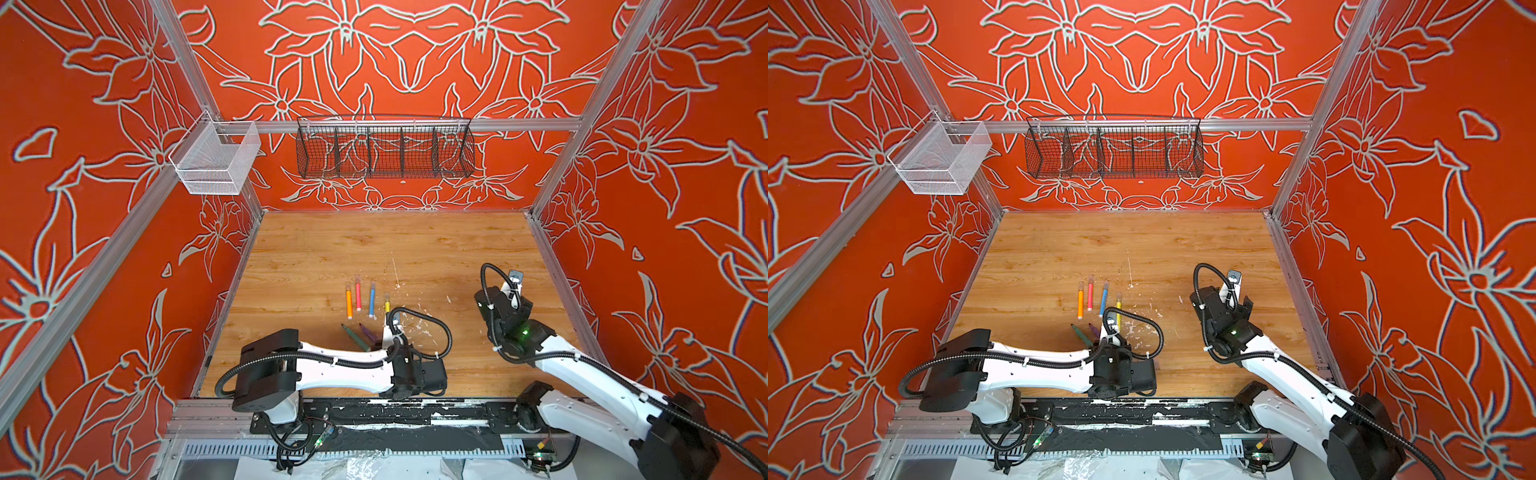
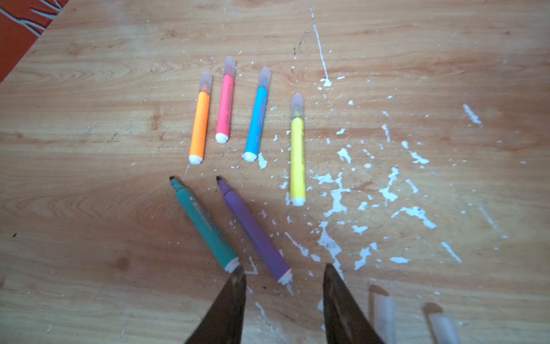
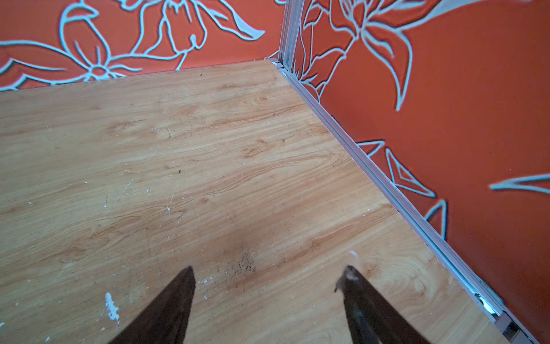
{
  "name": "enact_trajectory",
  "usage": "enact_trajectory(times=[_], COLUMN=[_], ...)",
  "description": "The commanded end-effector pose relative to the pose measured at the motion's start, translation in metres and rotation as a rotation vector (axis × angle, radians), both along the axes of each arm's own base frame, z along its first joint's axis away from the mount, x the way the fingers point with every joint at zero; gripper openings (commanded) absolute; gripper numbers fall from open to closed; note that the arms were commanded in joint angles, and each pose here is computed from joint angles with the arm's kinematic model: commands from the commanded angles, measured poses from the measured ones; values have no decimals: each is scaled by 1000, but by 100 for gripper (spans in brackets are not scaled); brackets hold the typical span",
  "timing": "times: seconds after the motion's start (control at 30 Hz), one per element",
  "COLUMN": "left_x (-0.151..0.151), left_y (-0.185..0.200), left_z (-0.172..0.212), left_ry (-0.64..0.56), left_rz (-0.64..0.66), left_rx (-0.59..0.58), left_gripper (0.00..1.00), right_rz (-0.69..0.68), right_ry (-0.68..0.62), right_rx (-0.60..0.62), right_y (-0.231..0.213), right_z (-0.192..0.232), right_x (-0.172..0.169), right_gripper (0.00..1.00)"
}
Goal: Insert the pens into the pen caps
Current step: 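Move the left gripper back over the purple marker, then close the left gripper on the purple marker and lift it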
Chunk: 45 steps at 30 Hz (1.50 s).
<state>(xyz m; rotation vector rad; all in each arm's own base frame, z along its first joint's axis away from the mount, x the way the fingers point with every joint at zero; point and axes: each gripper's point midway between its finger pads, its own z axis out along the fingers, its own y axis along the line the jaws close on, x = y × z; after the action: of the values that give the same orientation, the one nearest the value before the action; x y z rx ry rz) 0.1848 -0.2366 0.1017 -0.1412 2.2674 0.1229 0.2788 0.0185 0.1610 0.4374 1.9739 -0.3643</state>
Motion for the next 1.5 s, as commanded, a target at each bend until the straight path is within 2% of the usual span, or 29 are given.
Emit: enact_trajectory(times=[0.0, 0.33, 0.57, 0.87, 1.03, 1.17, 1.27, 1.47], left_x=[0, 0, 4, 16, 18, 25, 25, 25], left_y=[-4, 7, 26, 25, 27, 33, 37, 40], left_z=[0, -33, -52, -75, -80, -94, -100, -108], left_ry=[-22, 75, 95, 141, 145, 181, 194, 213], left_rz=[17, 76, 194, 223, 247, 270, 280, 291], left_rx=[-132, -134, -134, -102, -48, -72, -83, -75], left_gripper=[41, 41, 40, 40, 39, 39, 35, 19], right_rz=[4, 22, 44, 62, 62, 62, 62, 62], right_ry=[-9, -2, -12, -22, -8, -5, -2, -7], right_rx=[10, 13, 34, 45, 36, 35, 34, 37], right_y=[0, 2, 0, 2, 3, 4, 4, 3], right_z=[1, 1, 1, 1, 1, 0, 0, 1], right_x=[0, -1, -8, -10, -7, -6, -7, -8], right_gripper=[79, 79, 79, 79, 79, 79, 78, 78])
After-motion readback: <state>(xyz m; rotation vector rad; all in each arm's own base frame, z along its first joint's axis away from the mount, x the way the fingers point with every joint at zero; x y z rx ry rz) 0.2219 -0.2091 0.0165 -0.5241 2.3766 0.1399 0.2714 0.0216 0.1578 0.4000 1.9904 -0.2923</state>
